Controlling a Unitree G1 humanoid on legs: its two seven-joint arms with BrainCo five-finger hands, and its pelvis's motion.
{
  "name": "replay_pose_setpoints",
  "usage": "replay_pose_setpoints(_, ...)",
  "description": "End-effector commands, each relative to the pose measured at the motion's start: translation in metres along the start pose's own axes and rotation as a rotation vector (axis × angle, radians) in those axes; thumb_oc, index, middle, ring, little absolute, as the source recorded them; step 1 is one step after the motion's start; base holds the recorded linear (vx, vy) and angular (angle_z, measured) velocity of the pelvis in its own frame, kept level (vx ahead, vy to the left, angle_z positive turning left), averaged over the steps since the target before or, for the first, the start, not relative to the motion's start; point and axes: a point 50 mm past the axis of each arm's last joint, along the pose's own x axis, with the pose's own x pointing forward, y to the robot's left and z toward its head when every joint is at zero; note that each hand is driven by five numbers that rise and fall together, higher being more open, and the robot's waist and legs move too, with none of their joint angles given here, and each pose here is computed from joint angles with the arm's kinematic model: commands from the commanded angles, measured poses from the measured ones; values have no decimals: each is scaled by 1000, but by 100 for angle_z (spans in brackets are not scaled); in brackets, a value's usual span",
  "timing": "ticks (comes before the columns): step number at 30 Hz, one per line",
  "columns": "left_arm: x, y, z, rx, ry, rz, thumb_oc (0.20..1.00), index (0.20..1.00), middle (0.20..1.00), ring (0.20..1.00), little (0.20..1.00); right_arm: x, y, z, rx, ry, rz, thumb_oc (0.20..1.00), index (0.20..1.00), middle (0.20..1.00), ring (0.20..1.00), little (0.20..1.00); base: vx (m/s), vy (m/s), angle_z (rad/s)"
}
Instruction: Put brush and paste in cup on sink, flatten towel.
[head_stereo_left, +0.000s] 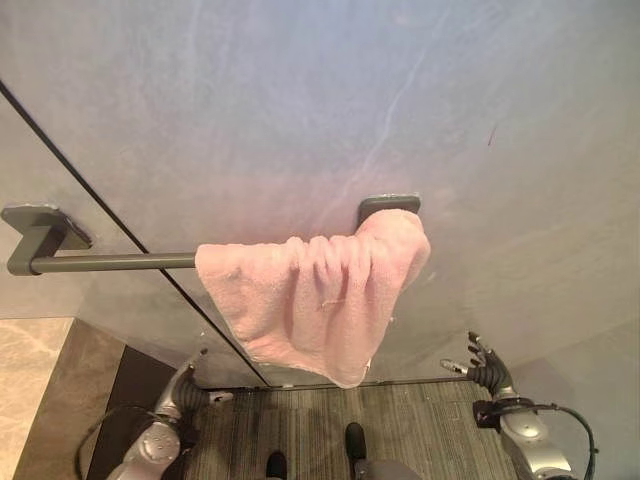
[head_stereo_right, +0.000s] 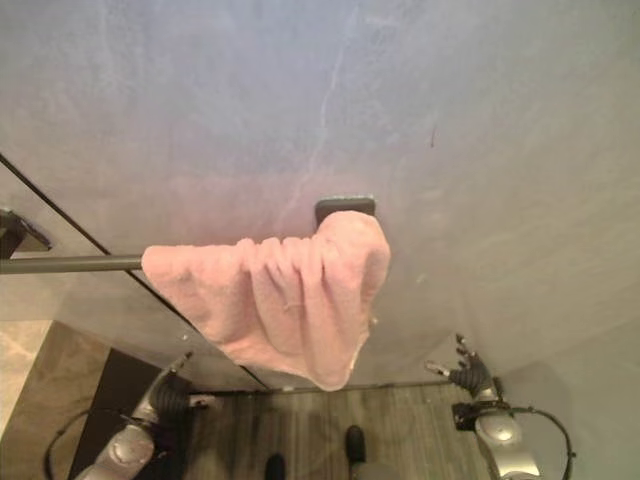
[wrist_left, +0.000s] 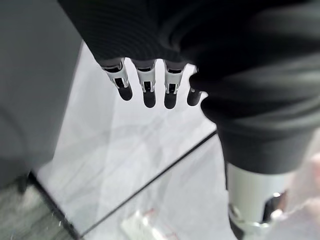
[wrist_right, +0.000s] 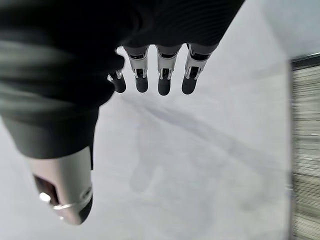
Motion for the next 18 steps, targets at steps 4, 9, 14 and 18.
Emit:
replay_pose_setpoints(4, -4, 43, 19, 33, -158, 25, 1000, 1000, 1000, 1000, 1000, -4, -26, 38, 28, -186, 65, 1000, 1000, 1000, 1000, 1000, -16, 31, -6)
replay_pose_setpoints(9, -21, 50, 37, 117, -257, -186, 1000, 1000, 1000, 1000, 1000, -14, -35, 51, -24, -206, 210, 1000, 1000, 1000, 1000, 1000, 3, 13, -4)
replay_pose_setpoints(14, -24, 50, 52, 142, -309, -311, 1000, 1000, 1000, 1000, 1000, -15, -23, 61, -38, -225, 328, 1000, 1000, 1000, 1000, 1000, 5, 6, 0)
replay_pose_setpoints(18, -14, 35, 70, 133, -383, -364, 1000, 1000, 1000, 1000, 1000, -9, 15, 74, -66, -257, 501, 1000, 1000, 1000, 1000, 1000, -2, 20, 0)
